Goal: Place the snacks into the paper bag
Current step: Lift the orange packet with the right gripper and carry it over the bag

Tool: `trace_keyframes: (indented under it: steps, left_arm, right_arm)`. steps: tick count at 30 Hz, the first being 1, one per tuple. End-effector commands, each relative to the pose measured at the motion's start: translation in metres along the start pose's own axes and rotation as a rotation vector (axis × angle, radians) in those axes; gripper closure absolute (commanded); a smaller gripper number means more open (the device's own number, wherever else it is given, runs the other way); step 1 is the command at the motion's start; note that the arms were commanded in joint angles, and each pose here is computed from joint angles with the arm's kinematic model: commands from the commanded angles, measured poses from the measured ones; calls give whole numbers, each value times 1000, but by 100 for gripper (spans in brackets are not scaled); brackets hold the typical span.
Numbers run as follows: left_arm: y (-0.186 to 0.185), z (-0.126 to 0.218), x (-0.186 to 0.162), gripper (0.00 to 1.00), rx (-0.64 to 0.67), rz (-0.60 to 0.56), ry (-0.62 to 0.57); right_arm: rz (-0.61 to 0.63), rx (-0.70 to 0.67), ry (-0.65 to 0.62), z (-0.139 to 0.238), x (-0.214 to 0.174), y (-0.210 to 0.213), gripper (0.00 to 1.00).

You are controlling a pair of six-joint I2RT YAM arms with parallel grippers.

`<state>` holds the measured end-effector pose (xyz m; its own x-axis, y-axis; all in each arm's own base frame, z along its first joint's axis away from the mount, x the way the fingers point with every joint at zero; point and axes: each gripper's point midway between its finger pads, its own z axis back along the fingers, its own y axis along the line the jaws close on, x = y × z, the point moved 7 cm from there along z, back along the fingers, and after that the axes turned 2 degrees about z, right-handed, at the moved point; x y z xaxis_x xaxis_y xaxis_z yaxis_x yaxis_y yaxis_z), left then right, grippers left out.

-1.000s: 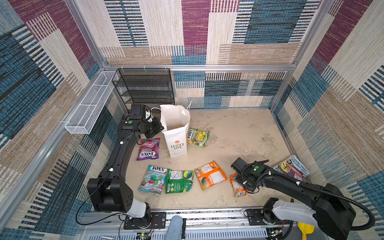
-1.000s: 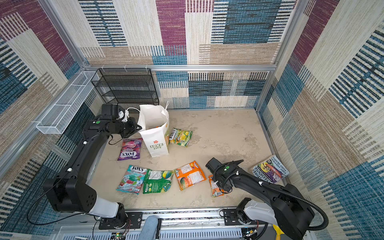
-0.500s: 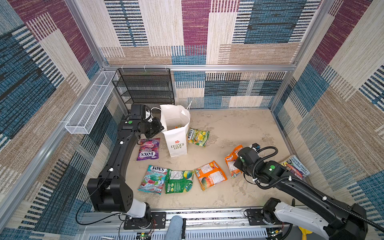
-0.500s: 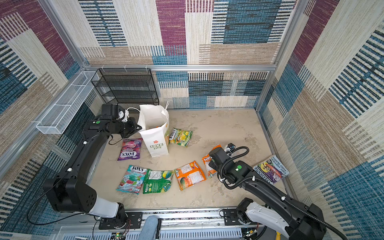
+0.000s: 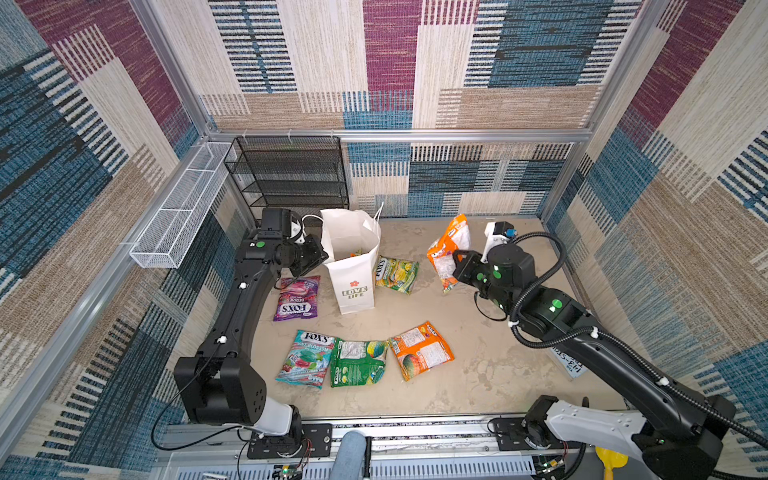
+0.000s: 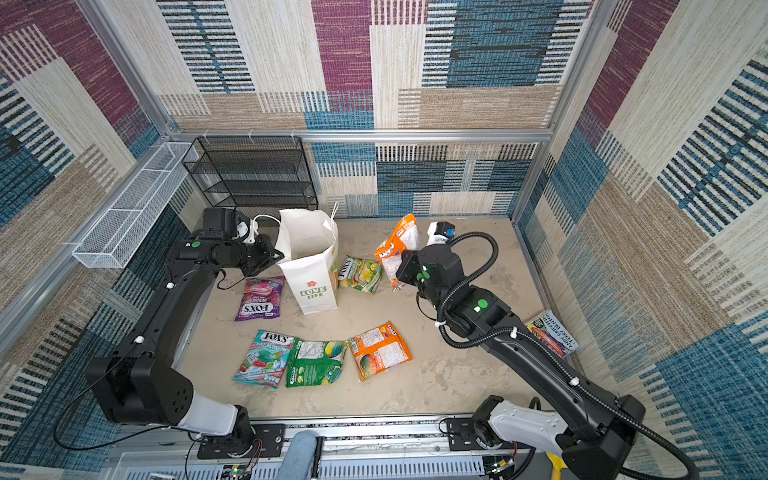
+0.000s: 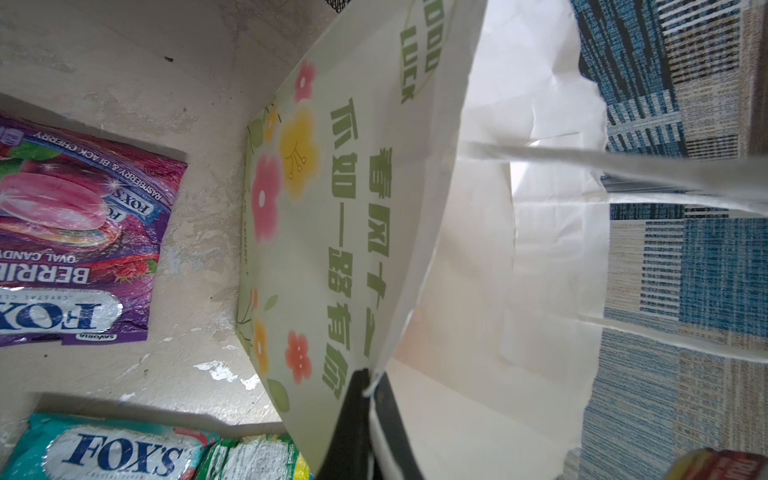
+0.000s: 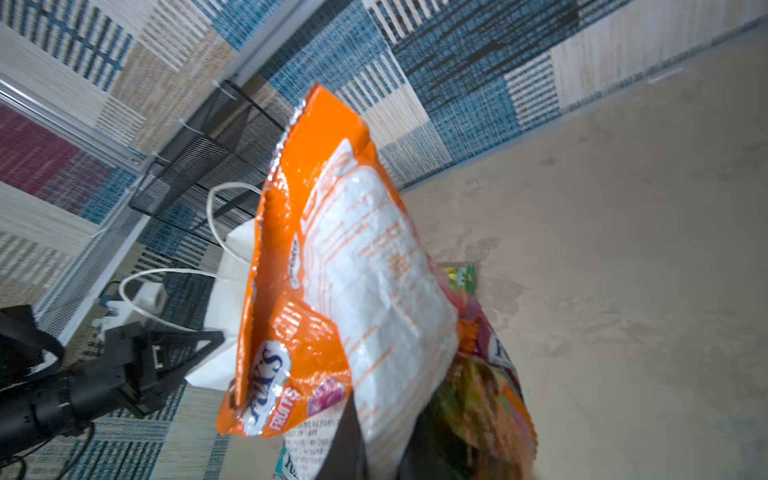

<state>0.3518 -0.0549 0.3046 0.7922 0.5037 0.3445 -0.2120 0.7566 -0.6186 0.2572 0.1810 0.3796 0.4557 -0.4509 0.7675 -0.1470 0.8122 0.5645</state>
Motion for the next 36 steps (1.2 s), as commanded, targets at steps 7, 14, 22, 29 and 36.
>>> trace_keyframes:
  steps: [7,14,22,29,36]
  left_arm:
    - [-7,5,0,100,-39,-8,2]
    - [-8,7,0,100,-39,-14,-6]
    - [-7,7,1,100,-39,-13,-9]
    - [-6,12,2,100,-40,-10,-24]
    - [-4,10,3,100,-41,-2,-18]
  right_arm:
    - [83,337,-72,-26,55,98,90]
    - [126,480,-4,-67,53,170,88]
    - [162,459,110,-149,22,201,87]
    - [157,320,182,-196,-23,175,85]
    - [165,238,239,-217,-50,157,80]
